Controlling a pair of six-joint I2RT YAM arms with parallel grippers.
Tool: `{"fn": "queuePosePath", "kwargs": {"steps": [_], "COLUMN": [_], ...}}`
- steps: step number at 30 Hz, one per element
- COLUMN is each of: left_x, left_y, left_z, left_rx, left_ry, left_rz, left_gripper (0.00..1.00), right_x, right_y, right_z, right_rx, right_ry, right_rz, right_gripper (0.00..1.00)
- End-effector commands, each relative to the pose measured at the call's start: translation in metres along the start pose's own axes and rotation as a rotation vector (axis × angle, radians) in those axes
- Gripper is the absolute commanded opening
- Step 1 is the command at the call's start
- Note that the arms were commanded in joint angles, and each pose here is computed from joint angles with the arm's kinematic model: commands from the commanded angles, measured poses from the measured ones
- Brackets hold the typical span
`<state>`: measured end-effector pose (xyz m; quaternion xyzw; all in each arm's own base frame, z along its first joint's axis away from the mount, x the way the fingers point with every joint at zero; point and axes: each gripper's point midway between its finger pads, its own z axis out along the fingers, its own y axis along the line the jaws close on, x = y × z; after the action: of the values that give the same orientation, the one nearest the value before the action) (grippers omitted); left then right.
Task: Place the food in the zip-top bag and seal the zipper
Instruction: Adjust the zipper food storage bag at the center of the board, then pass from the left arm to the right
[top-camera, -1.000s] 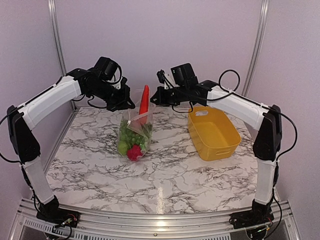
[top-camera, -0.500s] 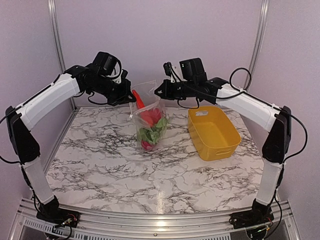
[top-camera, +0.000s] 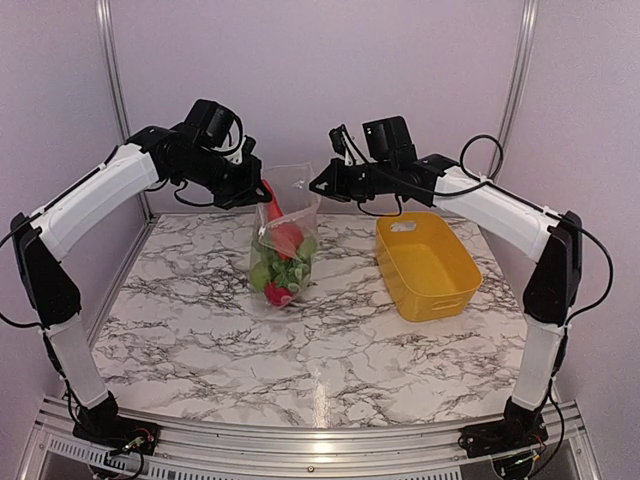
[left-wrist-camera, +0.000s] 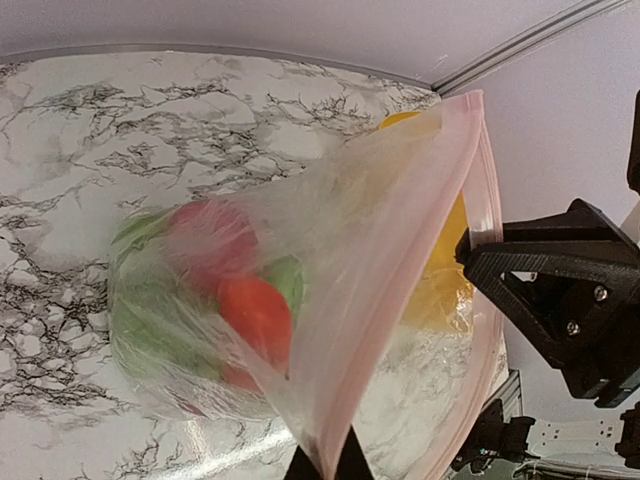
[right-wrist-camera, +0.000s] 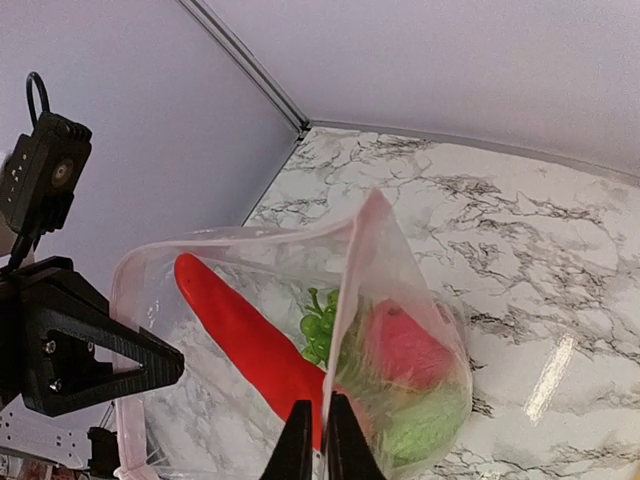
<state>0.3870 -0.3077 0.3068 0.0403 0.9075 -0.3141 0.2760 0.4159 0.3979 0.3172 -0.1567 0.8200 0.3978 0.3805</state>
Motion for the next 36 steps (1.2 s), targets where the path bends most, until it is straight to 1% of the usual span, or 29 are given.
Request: {"fn": "queuePosePath", "kwargs": {"steps": [1,2,3,8,11,15,18,21,24,27,31,36], "left_x": [0.032,0.036,0.037,0.031,0.032,0.039,0.043,0.05,0.063,0.077,0.087,0.087], "left_y": [-0.002,-0.004,-0.007,-0.016,-0.024,-0.025,-0.025,-0.025,-0.027,-0.033,-0.039,-0.045], "left_z": [0.019,0.021,0.02,0.011,0.01,0.014,0.012,0.01,0.012,0.013,0.015,0.011], "left_rx": [0.064,0.071,0.073,0.103,0.146,0.167,0.172,0.188,0.209,0.226,0.225,0.235], "left_ry": [0.144,0.154,0.151,0.122,0.129,0.157,0.164,0.178,0.21,0.24,0.254,0.247], "left_rz": [-0.022,-0.004,0.018,0.07,0.083,0.072,0.07,0.067,0.062,0.085,0.11,0.127], "left_gripper": [0.0,0.0,0.0,0.0,0.0,0.0,0.0,0.0,0.0,0.0,0.0,0.0], "right_x": [-0.015,-0.016,-0.019,-0.027,-0.01,0.026,0.052,0.076,0.108,0.132,0.146,0.142], "right_y": [0.014,0.02,0.025,0.042,0.059,0.064,0.066,0.074,0.084,0.085,0.088,0.076], "right_z": [-0.013,-0.016,-0.02,-0.05,-0.063,-0.07,-0.068,-0.068,-0.061,-0.054,-0.053,-0.05], "right_rx": [-0.075,-0.099,-0.111,-0.144,-0.249,-0.32,-0.281,-0.257,-0.247,-0.195,-0.157,-0.046], "right_ry": [0.006,0.009,0.006,-0.026,0.005,0.099,0.185,0.228,0.309,0.37,0.4,0.392], "right_rz": [0.003,-0.025,-0.056,-0.259,-0.377,-0.482,-0.621,-0.708,-0.785,-0.857,-0.92,-0.976], "right_gripper": [0.17,0.24,0.28,0.41,0.43,0.44,0.46,0.53,0.55,0.55,0.55,0.54]}}
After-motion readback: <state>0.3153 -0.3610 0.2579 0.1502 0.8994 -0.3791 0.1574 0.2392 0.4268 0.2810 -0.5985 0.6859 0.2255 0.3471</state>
